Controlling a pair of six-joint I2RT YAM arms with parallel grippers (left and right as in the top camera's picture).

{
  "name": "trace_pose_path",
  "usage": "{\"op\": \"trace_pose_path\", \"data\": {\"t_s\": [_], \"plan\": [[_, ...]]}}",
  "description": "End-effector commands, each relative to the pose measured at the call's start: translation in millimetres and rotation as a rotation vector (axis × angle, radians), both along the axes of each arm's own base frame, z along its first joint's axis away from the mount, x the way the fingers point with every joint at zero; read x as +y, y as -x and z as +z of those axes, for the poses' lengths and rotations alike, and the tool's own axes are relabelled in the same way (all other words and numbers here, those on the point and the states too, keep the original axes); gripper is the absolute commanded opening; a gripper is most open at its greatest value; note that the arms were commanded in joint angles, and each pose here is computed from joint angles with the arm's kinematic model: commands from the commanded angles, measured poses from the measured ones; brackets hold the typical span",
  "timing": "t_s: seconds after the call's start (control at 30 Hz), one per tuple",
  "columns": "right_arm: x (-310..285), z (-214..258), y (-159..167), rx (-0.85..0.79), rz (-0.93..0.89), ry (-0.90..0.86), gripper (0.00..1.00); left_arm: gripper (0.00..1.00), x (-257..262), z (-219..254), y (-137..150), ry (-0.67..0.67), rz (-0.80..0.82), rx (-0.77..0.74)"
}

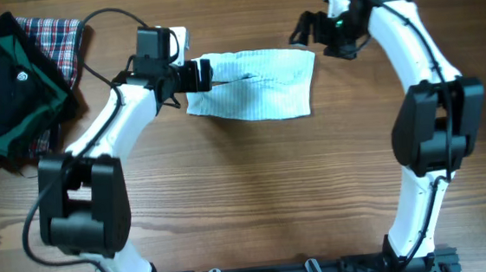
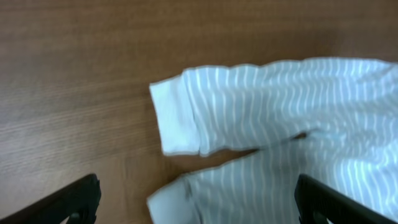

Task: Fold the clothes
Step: 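Pull the shirt flat with the right gripper and release it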

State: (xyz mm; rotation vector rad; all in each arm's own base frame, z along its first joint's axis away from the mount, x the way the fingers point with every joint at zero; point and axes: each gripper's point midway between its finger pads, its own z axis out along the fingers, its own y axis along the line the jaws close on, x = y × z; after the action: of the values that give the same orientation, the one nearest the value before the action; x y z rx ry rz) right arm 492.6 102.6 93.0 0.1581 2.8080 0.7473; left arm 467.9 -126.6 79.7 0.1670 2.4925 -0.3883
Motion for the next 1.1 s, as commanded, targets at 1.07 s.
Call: {"op": "trace_pose_path", "data": {"t_s": [1.07], "plan": [[-8.5,-47.4,-5.2,-0.043,0.027,0.003,0.95,0.96,-13.3,-59.9,-44.3,0.161,-0.101,-0.091]]}}
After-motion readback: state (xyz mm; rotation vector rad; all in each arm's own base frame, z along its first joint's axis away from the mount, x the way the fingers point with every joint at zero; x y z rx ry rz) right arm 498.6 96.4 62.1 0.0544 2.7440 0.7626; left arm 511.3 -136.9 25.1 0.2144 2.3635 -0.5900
